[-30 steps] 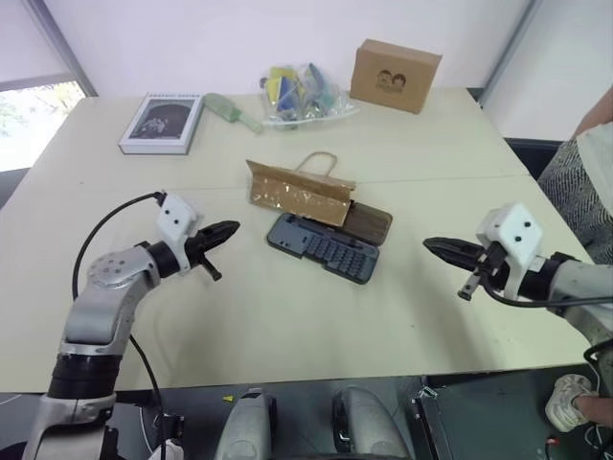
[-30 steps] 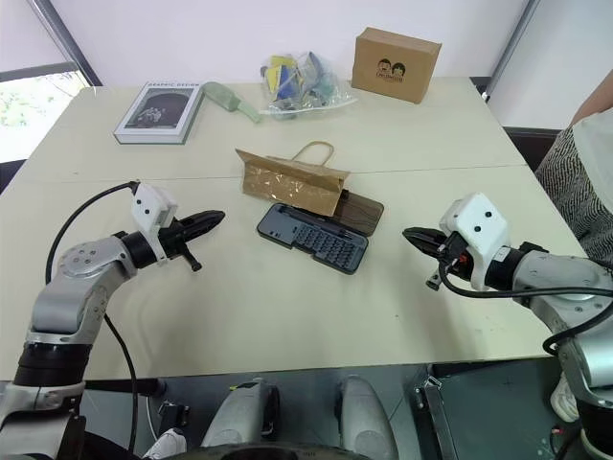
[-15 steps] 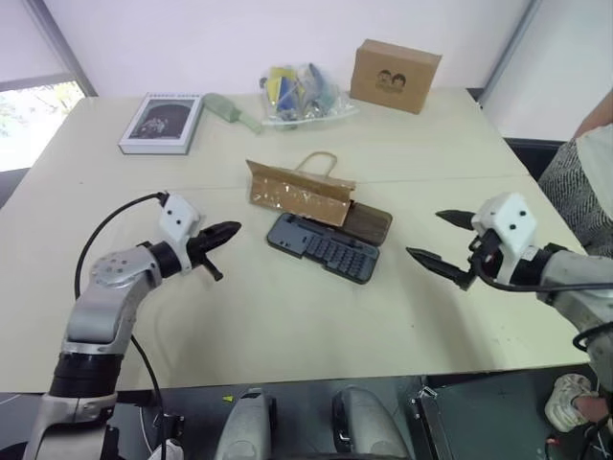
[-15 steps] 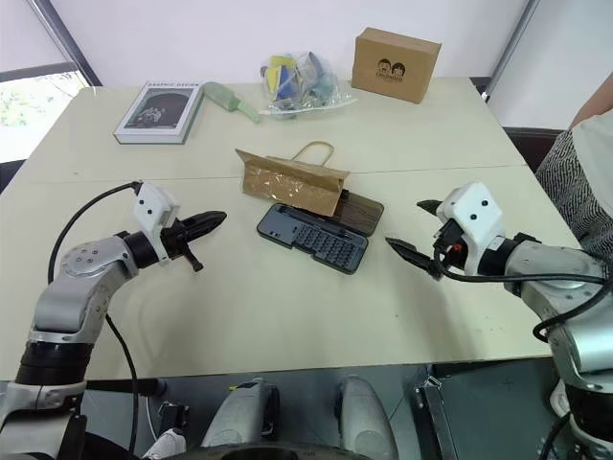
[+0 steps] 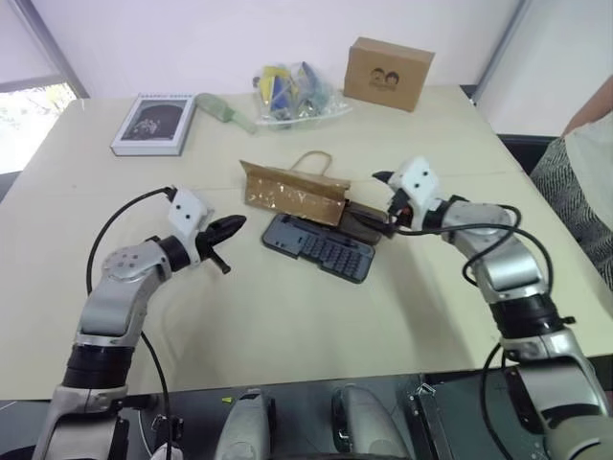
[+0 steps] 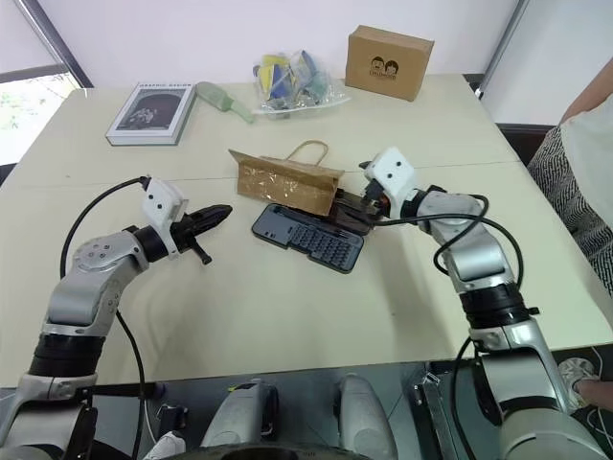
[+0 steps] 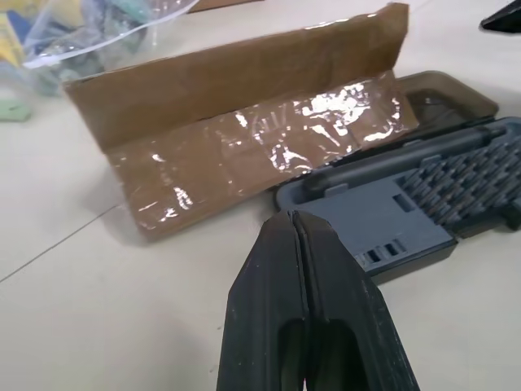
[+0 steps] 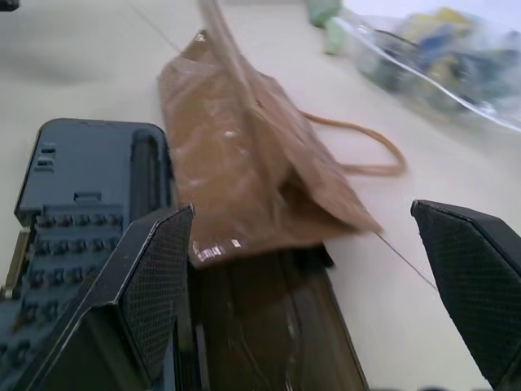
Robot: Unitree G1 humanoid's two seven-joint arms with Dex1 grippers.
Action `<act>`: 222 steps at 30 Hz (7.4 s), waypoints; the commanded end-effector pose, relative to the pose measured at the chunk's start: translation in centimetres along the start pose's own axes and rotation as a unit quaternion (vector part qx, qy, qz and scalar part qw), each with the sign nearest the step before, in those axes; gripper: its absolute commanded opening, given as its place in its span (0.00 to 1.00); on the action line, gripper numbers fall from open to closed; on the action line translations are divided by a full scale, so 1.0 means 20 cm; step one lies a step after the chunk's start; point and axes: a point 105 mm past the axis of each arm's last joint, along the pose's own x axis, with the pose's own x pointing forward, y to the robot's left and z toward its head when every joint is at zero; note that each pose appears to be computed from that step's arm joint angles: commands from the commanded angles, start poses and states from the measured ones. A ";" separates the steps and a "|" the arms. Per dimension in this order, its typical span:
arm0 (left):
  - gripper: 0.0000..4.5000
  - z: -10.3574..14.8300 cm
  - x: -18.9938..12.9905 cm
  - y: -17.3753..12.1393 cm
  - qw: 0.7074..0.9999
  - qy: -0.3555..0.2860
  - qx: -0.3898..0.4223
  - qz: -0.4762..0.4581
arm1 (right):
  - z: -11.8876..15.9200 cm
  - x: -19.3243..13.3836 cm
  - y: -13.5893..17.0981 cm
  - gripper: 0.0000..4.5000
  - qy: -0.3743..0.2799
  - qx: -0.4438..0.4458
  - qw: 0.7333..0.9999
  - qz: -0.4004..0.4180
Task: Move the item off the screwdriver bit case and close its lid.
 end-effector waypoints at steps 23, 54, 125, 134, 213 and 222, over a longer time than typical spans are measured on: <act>0.00 0.06 -0.03 -0.02 0.999 -0.015 0.032 0.013 | -0.03 0.26 -0.09 0.88 -0.012 -0.007 1.000 -0.027; 0.00 0.04 0.05 -0.06 0.999 -0.015 0.033 -0.012 | 0.11 -0.27 -0.47 0.01 -0.007 -0.073 0.971 -0.230; 0.00 0.04 0.04 -0.03 0.999 -0.010 0.046 -0.022 | -0.29 0.00 -0.21 0.99 0.163 -0.018 0.985 -0.047; 0.00 0.03 0.02 -0.05 0.999 -0.009 0.044 -0.010 | -0.33 0.06 -0.22 0.87 0.168 -0.002 0.985 -0.036; 0.00 0.07 0.05 -0.02 0.998 -0.020 0.065 -0.001 | -0.03 0.27 0.09 0.63 0.051 -0.340 0.916 0.205; 0.00 0.07 0.04 0.01 0.998 -0.020 0.060 0.002 | 0.23 0.09 -0.10 0.99 -0.021 -0.205 0.968 0.141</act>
